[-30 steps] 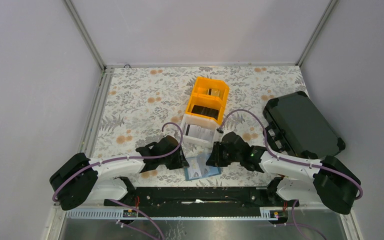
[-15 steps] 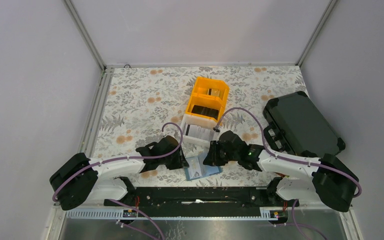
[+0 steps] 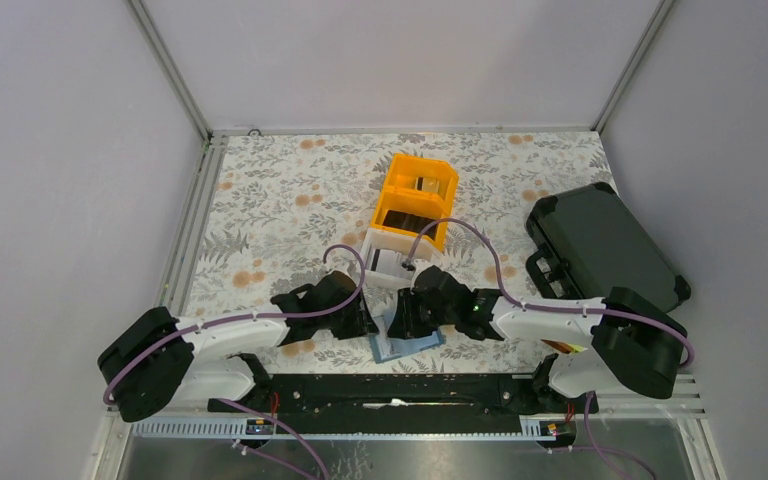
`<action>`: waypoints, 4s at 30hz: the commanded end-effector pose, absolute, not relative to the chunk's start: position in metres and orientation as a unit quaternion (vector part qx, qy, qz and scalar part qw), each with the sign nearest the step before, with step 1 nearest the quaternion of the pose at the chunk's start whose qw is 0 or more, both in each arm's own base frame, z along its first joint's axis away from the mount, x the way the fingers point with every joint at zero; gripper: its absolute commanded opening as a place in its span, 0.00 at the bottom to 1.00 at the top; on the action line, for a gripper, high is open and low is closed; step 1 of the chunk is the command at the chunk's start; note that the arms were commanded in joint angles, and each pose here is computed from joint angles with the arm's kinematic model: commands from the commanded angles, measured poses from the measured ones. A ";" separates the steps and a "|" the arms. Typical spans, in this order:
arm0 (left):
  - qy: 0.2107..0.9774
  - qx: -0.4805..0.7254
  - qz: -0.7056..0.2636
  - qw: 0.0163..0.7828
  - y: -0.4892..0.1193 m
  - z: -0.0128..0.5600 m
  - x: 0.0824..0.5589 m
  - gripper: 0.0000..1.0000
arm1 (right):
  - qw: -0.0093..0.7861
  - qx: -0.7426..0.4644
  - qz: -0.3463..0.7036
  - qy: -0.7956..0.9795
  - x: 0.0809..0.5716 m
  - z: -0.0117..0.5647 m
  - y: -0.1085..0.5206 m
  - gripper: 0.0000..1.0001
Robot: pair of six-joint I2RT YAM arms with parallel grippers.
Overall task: Put the credit cards into the card holder
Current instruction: Insert the credit card into the card holder, then pick up the credit card from the storage box.
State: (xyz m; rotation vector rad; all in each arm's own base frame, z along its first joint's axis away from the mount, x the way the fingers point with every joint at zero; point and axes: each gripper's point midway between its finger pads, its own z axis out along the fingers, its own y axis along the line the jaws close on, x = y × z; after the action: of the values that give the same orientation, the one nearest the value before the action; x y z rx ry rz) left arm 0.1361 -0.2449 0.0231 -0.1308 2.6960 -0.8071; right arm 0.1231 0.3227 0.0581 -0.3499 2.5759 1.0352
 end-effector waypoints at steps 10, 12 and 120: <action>0.921 -0.072 -0.309 0.226 -0.239 0.051 0.151 0.42 | 0.199 -0.129 0.347 0.907 0.130 0.060 0.325 0.46; 0.918 -0.068 -0.315 0.232 -0.240 0.055 0.152 0.42 | 0.200 -0.132 0.345 0.907 0.130 0.060 0.324 0.49; 0.931 -0.150 -0.118 0.312 -0.178 0.133 0.330 0.85 | 0.402 0.002 0.224 0.888 0.321 0.139 0.205 0.85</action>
State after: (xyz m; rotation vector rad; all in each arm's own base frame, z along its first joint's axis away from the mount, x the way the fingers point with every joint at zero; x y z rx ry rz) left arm 0.3399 -0.1712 0.1129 0.0480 2.5116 -0.1319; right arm 0.3266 0.2052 0.1284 0.0060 2.2710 0.5270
